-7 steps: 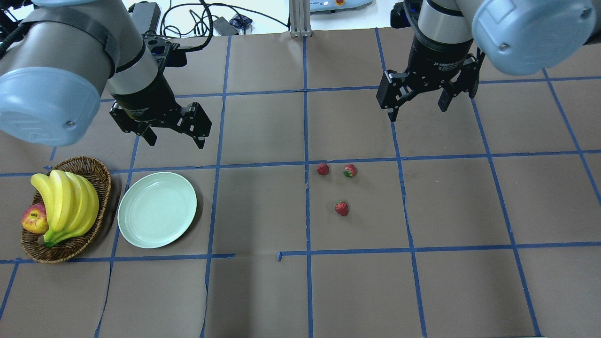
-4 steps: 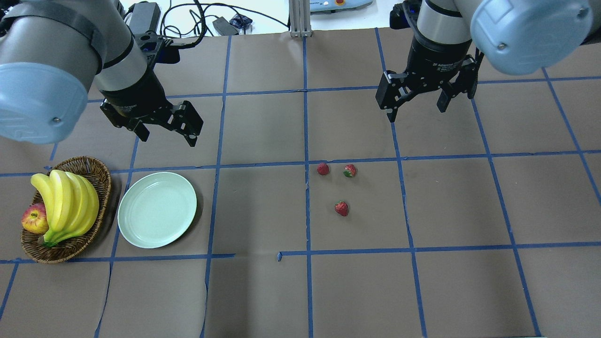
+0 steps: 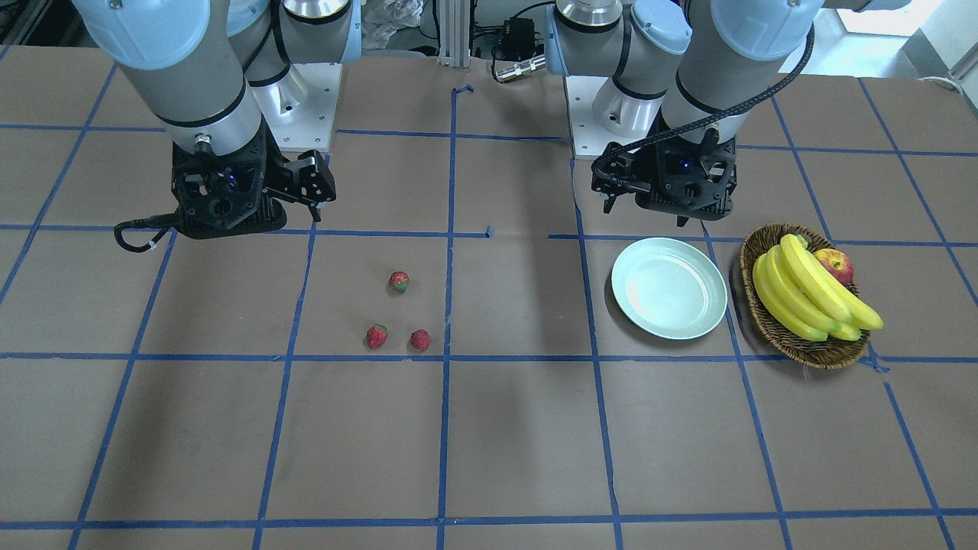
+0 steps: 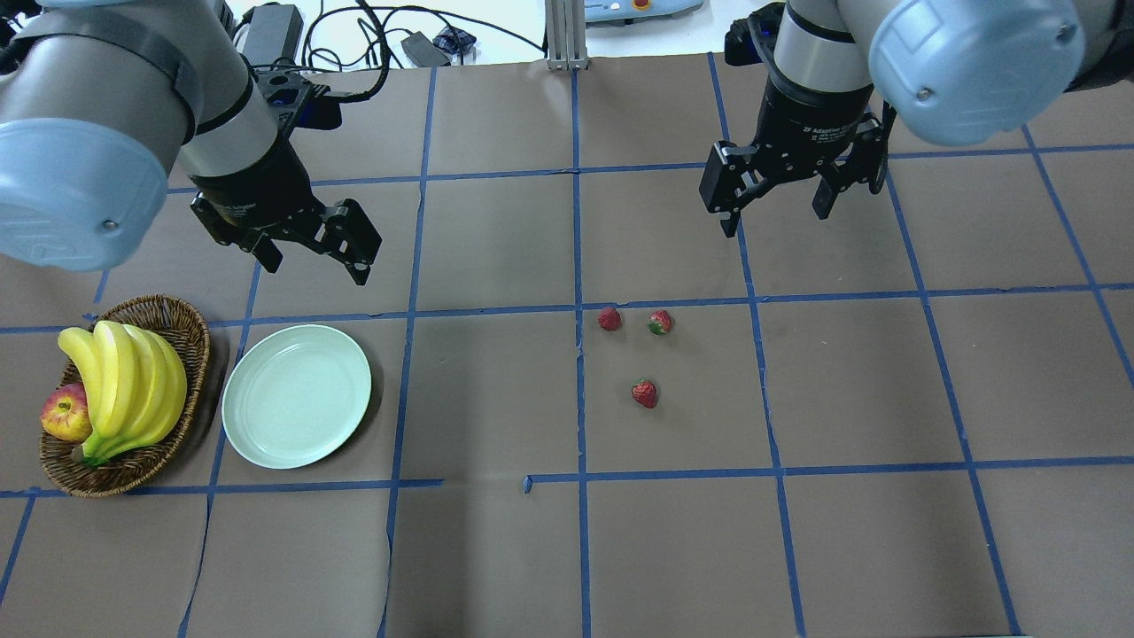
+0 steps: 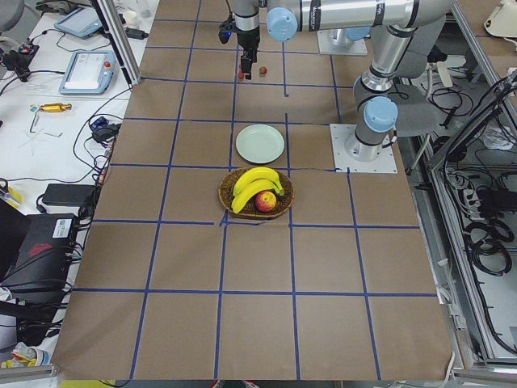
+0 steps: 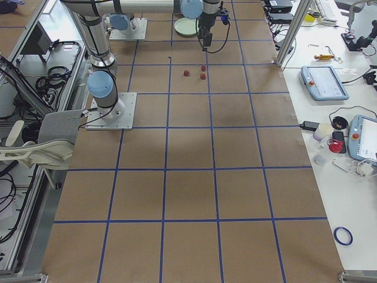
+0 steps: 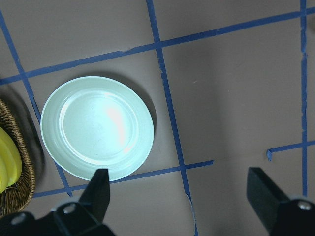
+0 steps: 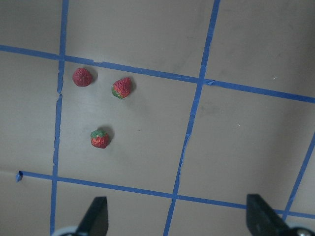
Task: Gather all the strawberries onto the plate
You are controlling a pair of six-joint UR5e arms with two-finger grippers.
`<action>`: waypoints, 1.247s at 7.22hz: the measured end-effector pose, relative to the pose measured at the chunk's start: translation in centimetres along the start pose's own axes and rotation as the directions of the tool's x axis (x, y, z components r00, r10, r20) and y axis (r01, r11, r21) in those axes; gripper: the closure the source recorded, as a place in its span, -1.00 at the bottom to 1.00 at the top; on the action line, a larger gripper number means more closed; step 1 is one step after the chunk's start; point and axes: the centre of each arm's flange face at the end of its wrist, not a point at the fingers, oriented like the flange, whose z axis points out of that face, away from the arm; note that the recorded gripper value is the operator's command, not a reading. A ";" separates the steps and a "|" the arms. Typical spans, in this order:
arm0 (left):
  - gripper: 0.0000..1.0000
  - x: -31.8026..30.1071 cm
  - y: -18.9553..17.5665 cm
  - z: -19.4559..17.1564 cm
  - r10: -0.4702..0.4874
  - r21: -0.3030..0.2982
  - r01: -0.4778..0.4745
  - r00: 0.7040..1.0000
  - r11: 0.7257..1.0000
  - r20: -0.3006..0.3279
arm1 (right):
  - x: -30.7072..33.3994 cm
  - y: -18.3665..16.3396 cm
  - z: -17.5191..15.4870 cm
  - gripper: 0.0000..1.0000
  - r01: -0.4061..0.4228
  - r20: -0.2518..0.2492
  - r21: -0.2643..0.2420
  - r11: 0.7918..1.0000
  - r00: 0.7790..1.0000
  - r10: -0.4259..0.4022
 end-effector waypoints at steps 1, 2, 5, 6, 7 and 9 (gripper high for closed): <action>-1.00 0.1 0.1 0.0 -0.018 -0.001 0.018 1.000 1.000 0.001 | 0.0 -0.1 0.2 -1.00 0.000 0.001 -0.002 1.000 1.000 0.000; -1.00 0.1 0.2 -0.1 -0.033 -0.003 0.033 0.999 0.999 0.006 | 0.0 -0.1 0.2 -1.00 0.001 0.001 -0.003 1.000 1.000 -0.001; -1.00 -0.8 0.3 0.1 -0.032 -0.024 0.035 0.994 0.999 0.100 | -0.1 -0.1 0.5 -1.00 0.002 0.003 -0.008 1.000 1.000 -0.002; -1.00 -0.6 0.2 0.2 -0.032 -0.025 0.034 0.997 0.999 0.075 | -0.1 0.0 0.8 -1.00 0.001 0.003 -0.013 1.000 1.000 -0.001; -1.00 0.0 0.1 0.6 -0.021 -0.025 0.021 1.000 0.999 0.013 | -0.1 0.0 1.0 -1.00 0.001 0.002 -0.016 1.000 1.000 -0.001; -1.00 0.4 0.5 2.1 -0.015 -0.050 0.012 0.999 0.999 -0.050 | 0.0 0.0 1.2 -1.00 0.002 0.000 -0.018 1.000 1.000 -0.002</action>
